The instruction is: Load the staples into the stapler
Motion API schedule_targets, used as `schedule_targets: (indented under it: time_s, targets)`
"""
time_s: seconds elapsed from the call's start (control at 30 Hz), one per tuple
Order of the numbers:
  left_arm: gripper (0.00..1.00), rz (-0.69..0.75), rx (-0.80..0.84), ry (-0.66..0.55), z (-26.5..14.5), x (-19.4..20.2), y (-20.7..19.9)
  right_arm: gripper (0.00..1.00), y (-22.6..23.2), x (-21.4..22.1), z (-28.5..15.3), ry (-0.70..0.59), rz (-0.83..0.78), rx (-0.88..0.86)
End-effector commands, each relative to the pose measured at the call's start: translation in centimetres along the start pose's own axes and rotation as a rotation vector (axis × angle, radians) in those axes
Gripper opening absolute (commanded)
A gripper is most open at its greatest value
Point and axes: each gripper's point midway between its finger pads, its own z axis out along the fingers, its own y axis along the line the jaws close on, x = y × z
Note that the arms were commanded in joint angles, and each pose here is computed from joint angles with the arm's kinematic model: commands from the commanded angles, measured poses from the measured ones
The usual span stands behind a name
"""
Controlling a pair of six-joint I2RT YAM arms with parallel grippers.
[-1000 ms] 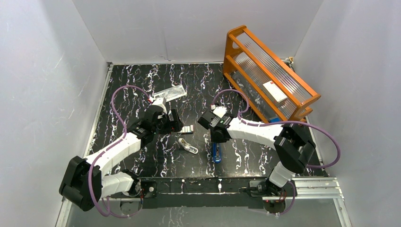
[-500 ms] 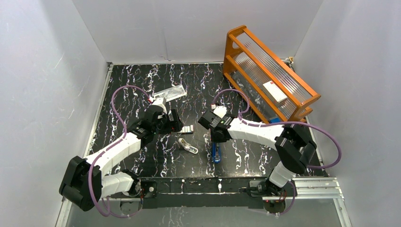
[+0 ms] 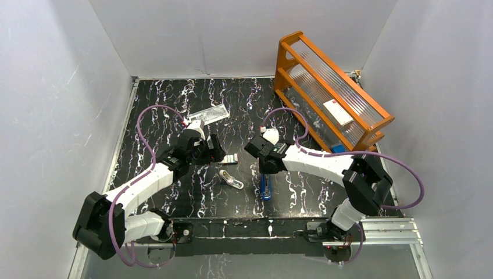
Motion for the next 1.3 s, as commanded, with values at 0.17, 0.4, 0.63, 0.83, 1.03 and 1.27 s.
schedule_targets:
  time_s: [0.17,0.4,0.63,0.83,1.03,1.27]
  targets:
    - [0.87,-0.001,0.003,-0.009,0.1,-0.5,-0.2,0.21,1.0,-1.4,0.2,-0.04,0.01,-0.02]
    - [0.87,-0.001,0.003,-0.007,0.1,-0.4,-0.2,0.21,0.6,-1.0,0.5,-0.028,-0.002,0.006]
    - [0.87,-0.002,0.003,-0.005,0.1,-0.3,-0.2,0.21,0.6,-0.9,0.7,-0.026,0.0,0.003]
    - [0.87,-0.003,0.002,-0.004,0.1,-0.3,-0.1,0.21,0.6,-0.6,0.8,-0.026,0.009,-0.008]
    - [0.87,-0.003,0.001,-0.006,0.1,-0.4,-0.2,0.21,0.4,-0.4,1.0,-0.022,0.009,0.004]
    - [0.87,-0.003,0.001,-0.003,0.1,-0.3,-0.1,0.21,0.2,-0.4,1.1,-0.027,0.012,0.007]
